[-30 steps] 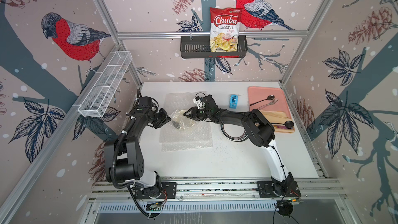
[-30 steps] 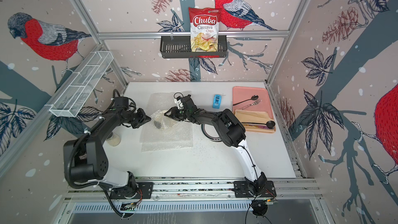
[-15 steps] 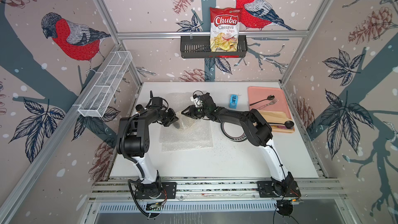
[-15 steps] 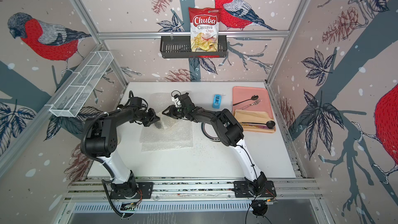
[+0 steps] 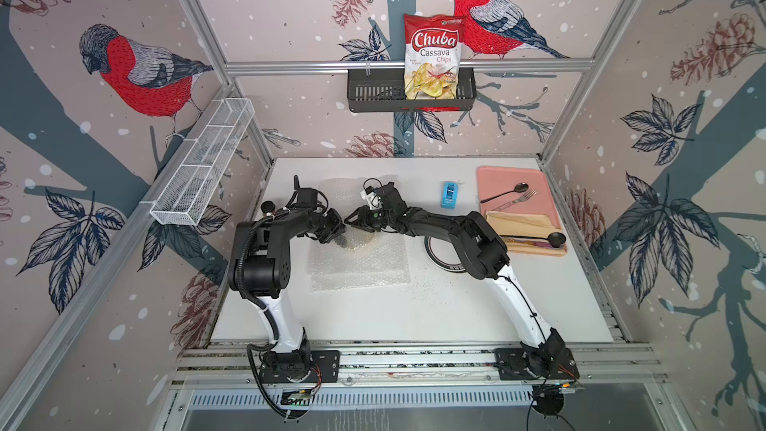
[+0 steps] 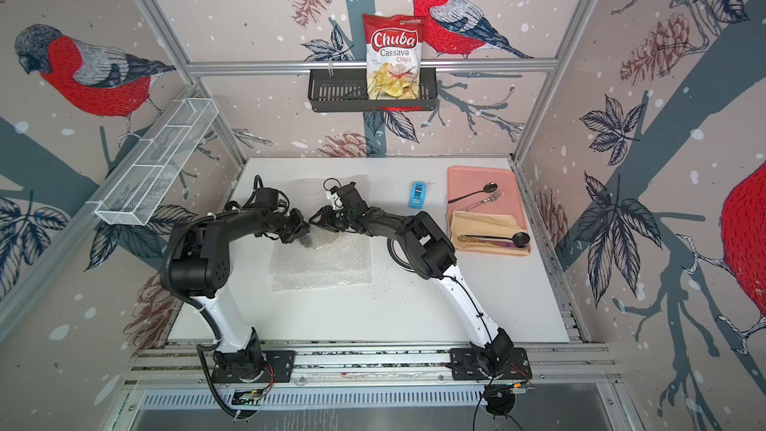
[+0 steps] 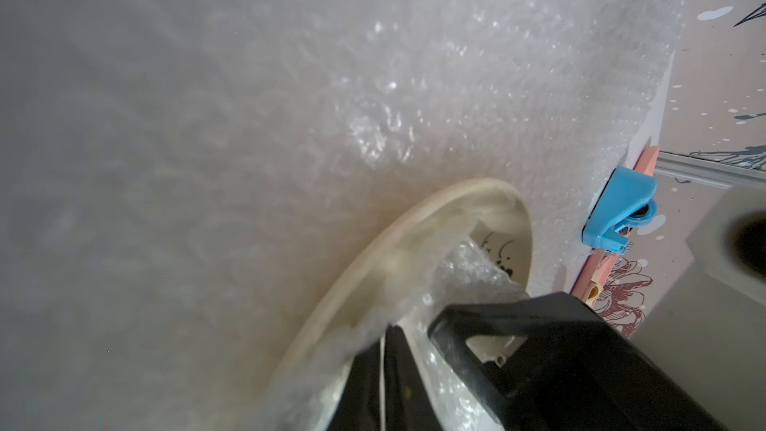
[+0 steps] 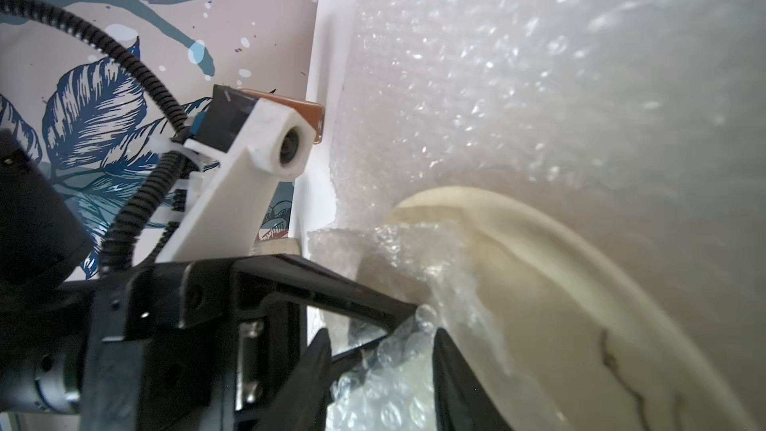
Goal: Wrap dinner plates in bubble wrap
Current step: Wrap the plate in the bubble wrap.
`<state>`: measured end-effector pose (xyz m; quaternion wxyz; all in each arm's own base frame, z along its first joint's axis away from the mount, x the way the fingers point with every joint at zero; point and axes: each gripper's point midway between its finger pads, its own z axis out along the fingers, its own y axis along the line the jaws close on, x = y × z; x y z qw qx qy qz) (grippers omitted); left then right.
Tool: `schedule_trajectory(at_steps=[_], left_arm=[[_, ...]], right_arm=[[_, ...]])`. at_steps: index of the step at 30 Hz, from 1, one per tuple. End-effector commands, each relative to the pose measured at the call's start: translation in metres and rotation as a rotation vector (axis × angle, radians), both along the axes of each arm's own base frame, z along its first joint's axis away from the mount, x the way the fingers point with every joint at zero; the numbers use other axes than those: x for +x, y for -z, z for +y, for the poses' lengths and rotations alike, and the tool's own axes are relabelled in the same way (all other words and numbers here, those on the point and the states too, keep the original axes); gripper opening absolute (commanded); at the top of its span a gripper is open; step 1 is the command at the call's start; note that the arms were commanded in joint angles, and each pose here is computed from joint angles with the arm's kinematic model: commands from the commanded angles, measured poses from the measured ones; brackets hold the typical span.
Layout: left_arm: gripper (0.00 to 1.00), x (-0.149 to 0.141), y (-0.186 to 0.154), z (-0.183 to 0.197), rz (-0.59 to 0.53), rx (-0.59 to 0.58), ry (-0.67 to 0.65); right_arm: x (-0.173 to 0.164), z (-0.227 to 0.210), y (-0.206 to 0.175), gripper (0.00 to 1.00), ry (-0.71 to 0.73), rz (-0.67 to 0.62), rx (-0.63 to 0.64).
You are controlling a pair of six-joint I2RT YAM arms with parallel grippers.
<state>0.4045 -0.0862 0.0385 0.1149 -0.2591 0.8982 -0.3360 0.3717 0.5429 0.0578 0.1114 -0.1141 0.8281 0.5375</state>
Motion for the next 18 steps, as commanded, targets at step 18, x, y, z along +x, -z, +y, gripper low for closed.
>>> schedule_trajectory(at_steps=[18], left_arm=[[0.0,-0.006,-0.023,-0.022,-0.037,-0.047,-0.006]], right_arm=[[0.004,-0.001,-0.01,0.44,0.026,0.059,0.043]])
